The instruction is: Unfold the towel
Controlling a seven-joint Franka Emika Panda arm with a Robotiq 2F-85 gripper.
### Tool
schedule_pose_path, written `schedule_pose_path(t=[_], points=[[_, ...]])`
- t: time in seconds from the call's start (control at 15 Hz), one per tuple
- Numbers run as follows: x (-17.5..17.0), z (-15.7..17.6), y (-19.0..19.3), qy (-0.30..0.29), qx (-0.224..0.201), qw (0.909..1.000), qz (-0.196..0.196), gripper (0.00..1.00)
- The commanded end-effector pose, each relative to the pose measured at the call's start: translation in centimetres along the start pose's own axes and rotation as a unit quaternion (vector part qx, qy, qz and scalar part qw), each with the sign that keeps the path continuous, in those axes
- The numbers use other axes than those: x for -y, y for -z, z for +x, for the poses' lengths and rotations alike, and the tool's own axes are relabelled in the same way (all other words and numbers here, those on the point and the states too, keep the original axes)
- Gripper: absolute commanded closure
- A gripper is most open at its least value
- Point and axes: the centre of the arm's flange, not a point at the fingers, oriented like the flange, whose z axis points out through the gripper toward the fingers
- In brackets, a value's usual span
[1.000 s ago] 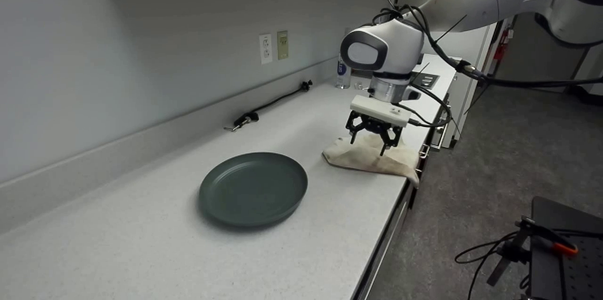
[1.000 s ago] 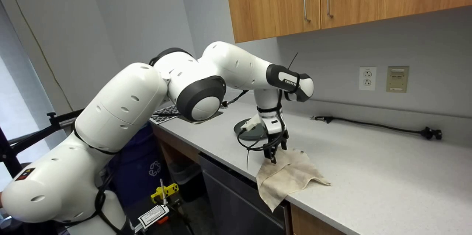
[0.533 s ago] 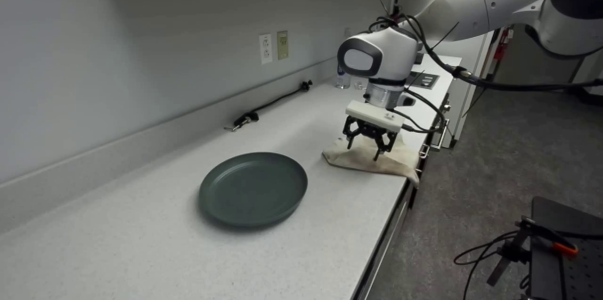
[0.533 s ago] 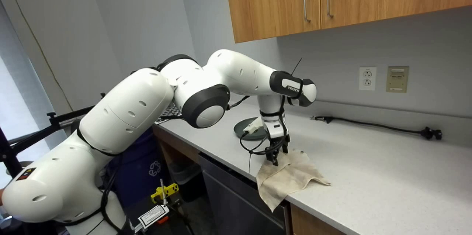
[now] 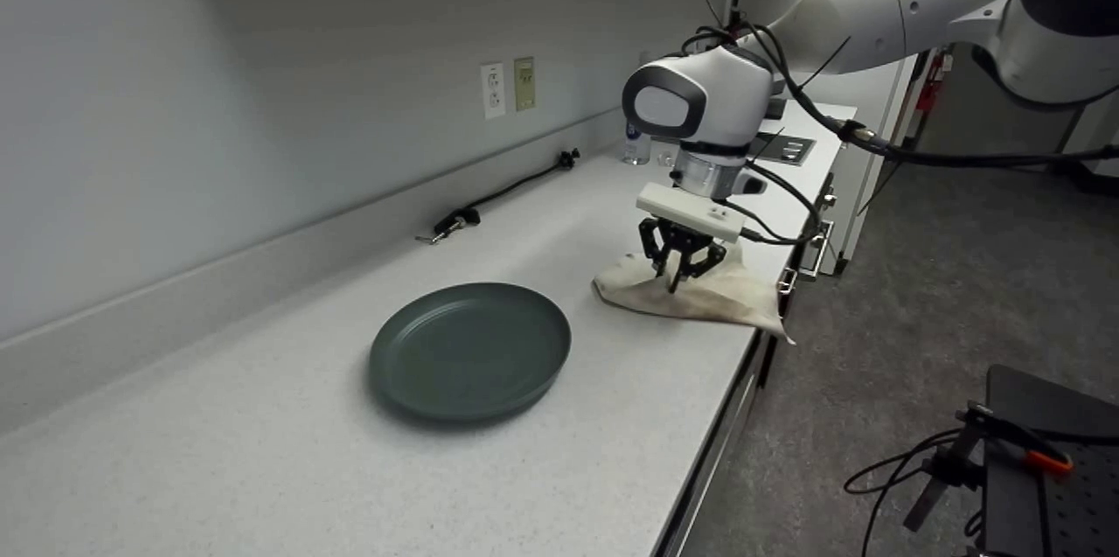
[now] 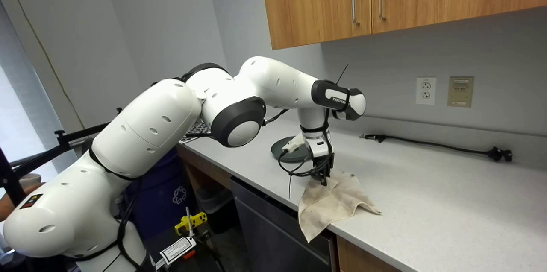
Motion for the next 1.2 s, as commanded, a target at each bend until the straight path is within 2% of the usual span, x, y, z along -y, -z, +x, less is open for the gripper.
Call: schedule_pose_path(t=[0.0, 0.6, 1.13], points=[[1.0, -1.2, 1.8, 0.012, -0.015, 0.9998, -0.004, 1.0], [0.3, -5.7, 5.9, 0.05, -0.049, 0.9976, -0.002, 0.99], [-1.5, -12.3, 4.9, 0.115, -0.013, 0.9915, -0.06, 0.99]])
